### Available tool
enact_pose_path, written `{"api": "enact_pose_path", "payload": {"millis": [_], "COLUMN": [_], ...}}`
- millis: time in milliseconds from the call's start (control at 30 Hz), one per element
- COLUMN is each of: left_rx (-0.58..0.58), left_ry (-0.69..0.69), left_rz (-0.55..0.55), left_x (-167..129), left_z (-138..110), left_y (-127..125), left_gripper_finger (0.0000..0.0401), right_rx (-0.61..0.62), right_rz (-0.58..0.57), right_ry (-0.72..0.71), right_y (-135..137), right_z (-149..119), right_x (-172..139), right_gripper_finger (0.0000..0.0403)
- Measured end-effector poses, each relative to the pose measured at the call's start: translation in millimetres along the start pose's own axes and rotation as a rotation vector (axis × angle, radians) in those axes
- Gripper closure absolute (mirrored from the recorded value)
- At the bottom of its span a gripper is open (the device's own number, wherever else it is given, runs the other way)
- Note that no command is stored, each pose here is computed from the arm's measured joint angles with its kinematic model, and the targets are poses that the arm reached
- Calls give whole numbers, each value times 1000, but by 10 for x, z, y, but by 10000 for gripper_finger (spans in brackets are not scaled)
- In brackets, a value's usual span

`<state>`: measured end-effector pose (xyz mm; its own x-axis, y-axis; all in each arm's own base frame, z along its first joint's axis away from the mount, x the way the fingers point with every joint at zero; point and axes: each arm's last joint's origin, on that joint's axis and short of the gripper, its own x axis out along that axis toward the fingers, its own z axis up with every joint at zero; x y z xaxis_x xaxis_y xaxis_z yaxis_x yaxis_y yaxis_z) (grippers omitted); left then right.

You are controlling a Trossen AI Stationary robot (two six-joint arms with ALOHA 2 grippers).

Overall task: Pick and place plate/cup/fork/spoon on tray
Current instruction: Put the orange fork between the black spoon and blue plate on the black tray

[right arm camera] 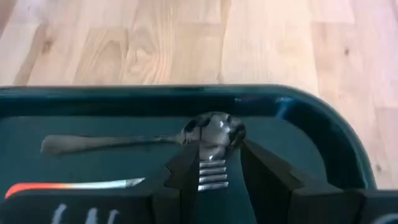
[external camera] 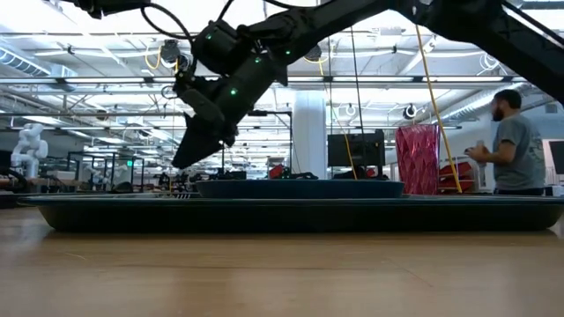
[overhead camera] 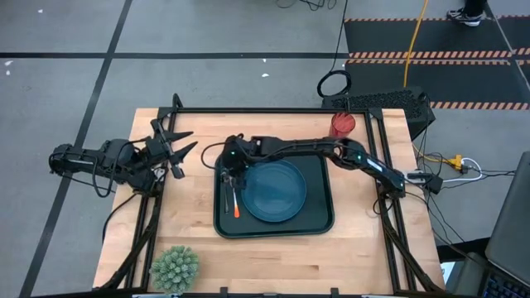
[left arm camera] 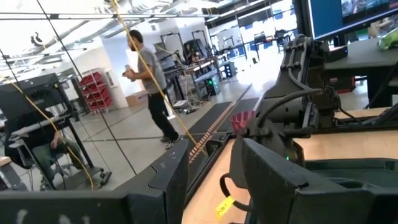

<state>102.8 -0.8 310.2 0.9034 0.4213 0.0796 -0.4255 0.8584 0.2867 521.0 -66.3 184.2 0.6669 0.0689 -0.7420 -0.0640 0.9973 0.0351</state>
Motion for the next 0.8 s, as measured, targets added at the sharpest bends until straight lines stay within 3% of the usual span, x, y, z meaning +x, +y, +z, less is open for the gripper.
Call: {"api": "enact_pose_path", "payload": {"millis": [133, 433, 800], "left_rx": [0, -1, -18], "left_ry": [0, 9, 23], "left_rz": [0, -6, -10], "left_x": [0, 0, 0], "left_z": [0, -11, -26], "left_y": [0, -4, -10], "left_gripper_finger": [249, 249, 249], "right_rx": [1, 5, -3], "right_rz": [3, 23, 9], "right_ry": [6, 141, 94], "right_y": [-8, 45, 93], "right_z": [52, -147, -302], "right_x": [14, 85, 263], "right_gripper_finger": [291, 291, 291]}}
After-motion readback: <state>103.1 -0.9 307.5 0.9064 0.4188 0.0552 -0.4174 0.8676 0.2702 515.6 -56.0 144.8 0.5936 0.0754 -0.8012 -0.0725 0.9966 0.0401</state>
